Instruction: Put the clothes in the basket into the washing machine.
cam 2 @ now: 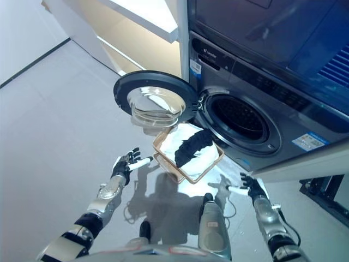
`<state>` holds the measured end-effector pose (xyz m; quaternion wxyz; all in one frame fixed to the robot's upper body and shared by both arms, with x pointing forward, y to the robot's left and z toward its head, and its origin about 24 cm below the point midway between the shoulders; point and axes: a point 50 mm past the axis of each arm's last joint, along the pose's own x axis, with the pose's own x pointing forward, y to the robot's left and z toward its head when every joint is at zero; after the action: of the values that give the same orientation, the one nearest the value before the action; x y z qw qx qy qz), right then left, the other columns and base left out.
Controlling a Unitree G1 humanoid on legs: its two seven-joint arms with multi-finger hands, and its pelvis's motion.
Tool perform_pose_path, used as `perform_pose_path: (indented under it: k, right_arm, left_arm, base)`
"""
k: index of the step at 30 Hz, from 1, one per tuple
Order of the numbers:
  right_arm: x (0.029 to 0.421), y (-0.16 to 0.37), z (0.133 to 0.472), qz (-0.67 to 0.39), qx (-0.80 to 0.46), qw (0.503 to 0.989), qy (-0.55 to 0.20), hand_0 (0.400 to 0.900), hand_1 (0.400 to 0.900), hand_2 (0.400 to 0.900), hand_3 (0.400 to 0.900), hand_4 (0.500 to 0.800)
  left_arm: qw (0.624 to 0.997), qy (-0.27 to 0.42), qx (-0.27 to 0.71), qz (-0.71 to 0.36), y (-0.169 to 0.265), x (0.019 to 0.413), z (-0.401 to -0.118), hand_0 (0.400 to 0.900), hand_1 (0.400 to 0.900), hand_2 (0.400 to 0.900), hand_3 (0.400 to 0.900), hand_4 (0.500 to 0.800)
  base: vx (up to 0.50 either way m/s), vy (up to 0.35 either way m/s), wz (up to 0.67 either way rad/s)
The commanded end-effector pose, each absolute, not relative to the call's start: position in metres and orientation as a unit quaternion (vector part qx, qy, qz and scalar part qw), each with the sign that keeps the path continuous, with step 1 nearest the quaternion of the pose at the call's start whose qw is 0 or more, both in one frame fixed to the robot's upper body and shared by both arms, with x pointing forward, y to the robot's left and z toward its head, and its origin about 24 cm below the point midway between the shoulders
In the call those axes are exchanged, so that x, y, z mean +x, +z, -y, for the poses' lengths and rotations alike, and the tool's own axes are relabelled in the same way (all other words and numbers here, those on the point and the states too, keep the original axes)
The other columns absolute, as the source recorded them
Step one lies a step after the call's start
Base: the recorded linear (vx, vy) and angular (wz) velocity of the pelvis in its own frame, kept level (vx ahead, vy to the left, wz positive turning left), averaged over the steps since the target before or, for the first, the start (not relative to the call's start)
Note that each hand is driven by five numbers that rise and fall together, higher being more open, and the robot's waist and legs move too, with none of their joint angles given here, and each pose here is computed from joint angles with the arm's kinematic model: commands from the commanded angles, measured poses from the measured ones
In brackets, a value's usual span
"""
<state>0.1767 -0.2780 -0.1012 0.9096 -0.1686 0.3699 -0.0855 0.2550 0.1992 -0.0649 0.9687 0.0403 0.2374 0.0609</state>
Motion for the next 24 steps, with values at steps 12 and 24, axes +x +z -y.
perform_pose_path:
  k: [12, 24]
  right_arm:
    - [0.225, -0.068, 0.275, -0.262, -0.157, 0.945, -0.115, 0.900, 0.900, 0.900, 0.900, 0.800]
    - [0.285, -0.031, 0.239, -0.177, -0.174, 0.966, -0.064, 0.900, 0.900, 0.900, 0.900, 0.800]
  left_arm:
    - [0.982, 0.077, 0.051, -0.165, -0.035, 0.283, -0.207, 0.900, 0.900, 0.900, 0.900, 0.800]
    - [0.974, 0.118, 0.108, -0.159, -0.033, 0.284, -0.219, 0.900, 0.900, 0.900, 0.900, 0.800]
  base:
    - [0.195, -0.111, -0.48]
    - [0.088, 0.281, -0.98]
